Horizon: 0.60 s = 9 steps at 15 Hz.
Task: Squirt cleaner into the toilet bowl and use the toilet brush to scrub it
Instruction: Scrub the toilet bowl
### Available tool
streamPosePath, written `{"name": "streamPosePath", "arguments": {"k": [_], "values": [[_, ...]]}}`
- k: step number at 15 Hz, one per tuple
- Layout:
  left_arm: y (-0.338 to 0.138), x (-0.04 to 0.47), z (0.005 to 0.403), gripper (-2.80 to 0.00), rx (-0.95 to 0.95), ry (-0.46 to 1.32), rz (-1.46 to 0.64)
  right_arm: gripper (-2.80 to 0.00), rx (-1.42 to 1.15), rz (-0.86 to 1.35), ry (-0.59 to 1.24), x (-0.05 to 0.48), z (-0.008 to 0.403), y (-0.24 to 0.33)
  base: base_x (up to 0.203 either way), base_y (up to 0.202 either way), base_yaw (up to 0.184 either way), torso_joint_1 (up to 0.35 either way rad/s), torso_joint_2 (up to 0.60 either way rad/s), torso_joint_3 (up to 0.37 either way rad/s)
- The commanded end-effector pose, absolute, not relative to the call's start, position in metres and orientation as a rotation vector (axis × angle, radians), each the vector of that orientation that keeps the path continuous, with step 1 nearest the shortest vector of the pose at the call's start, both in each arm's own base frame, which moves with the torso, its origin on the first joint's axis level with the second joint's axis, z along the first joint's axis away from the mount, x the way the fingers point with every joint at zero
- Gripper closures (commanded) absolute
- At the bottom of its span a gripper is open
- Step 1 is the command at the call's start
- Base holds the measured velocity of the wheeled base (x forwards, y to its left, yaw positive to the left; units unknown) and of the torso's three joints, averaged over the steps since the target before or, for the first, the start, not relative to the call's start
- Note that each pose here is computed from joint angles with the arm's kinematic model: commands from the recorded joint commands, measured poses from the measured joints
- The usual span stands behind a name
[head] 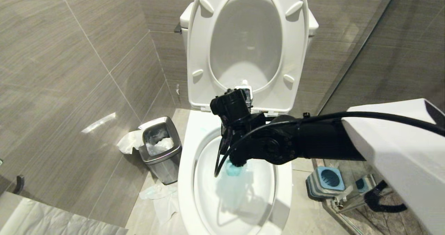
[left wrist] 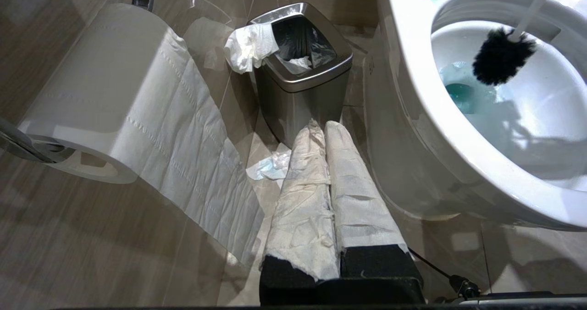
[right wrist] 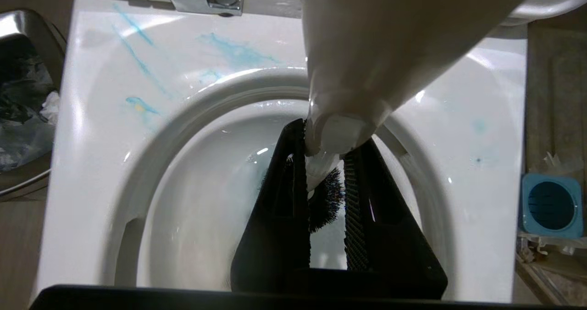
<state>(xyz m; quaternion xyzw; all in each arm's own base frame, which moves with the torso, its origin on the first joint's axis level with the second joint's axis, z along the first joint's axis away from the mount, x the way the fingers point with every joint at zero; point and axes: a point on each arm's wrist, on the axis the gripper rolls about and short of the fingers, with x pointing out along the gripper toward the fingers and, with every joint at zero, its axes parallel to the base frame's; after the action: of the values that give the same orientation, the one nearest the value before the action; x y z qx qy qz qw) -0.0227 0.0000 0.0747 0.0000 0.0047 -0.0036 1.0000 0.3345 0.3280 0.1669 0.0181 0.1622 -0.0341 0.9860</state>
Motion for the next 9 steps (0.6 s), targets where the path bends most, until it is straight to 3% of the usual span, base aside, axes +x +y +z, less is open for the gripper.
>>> {"name": "streamPosePath", "arguments": {"k": [1,7,9], "values": [[0.0,-0.022,0.074,0.0,0.0,0.012,-0.008,0.0,0.006,-0.086,0.356,0.351,0.134,0.338,0.0,0.0,0.0,0.0,0.0,0.0],[0.0,-0.022,0.074,0.0,0.0,0.012,-0.008,0.0,0.016,-0.102,0.356,0.363,0.121,0.34,0.0,0.0,0.0,0.0,0.0,0.0],[0.0,-0.022,0.074,0.0,0.0,0.012,-0.008,0.0,0.043,-0.098,0.332,0.359,0.14,0.336,0.0,0.0,0.0,0.0,0.0,0.0]]}}
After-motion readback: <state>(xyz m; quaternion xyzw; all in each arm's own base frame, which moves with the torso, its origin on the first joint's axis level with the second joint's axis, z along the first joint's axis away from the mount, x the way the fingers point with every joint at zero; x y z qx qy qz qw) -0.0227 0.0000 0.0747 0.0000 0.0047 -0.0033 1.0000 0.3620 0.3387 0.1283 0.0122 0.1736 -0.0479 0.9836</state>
